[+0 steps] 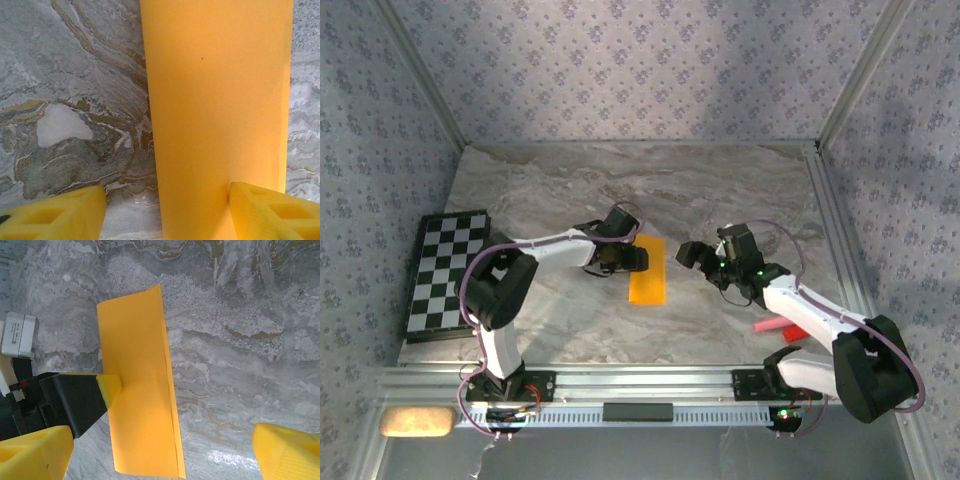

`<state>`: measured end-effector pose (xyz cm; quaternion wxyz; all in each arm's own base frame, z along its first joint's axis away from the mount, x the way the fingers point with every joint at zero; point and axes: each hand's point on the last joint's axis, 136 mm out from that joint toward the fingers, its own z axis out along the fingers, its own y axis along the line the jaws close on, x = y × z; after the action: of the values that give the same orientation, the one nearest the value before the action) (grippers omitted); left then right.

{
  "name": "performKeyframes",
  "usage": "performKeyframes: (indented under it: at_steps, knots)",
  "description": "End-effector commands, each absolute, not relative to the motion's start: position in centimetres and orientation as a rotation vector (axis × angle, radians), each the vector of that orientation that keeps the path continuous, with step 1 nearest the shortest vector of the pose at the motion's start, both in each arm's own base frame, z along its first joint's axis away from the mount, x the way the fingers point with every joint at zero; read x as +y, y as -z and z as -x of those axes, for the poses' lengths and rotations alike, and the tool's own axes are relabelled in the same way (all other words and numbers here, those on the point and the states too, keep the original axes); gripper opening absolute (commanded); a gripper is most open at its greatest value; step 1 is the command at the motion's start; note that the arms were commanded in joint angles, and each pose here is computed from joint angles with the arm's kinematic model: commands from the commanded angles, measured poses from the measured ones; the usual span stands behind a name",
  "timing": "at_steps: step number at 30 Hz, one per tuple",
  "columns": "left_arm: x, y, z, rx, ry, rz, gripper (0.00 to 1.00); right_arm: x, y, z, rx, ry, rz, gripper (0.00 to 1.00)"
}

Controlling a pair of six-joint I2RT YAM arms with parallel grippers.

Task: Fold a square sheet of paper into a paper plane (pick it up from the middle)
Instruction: First fold the square sheet of paper in half at the center of the table.

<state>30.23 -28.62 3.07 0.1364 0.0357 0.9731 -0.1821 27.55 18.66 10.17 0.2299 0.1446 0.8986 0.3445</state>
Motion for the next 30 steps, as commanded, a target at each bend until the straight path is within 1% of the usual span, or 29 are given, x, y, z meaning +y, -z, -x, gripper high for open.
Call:
performKeyframes:
  at_steps: [1, 12, 18, 21, 30]
  knots:
    - [-27.7, -1.7, -30.4, 2.853, 0.437, -0.112, 0.67, 18.4, -11.4, -27.8, 2.456, -0.916, -0.375, 0.94]
    - [-27.2, -0.1, -30.1, 2.898, 0.322, -0.107, 0.69, 18.2, -11.4, -27.5, 2.496, -0.823, -0.334, 0.95]
    - [-27.3, 0.3, -29.9, 2.912, 0.294, -0.103, 0.69, 18.4, -11.1, -27.4, 2.506, -0.830, -0.336, 0.95]
    - [-26.8, 0.8, -29.8, 2.930, 0.229, -0.115, 0.70, 18.5, -11.0, -27.4, 2.510, -0.830, -0.334, 0.95]
    - [-27.0, 1.3, -29.7, 2.941, 0.202, -0.127, 0.70, 18.5, -11.0, -27.3, 2.510, -0.833, -0.334, 0.95]
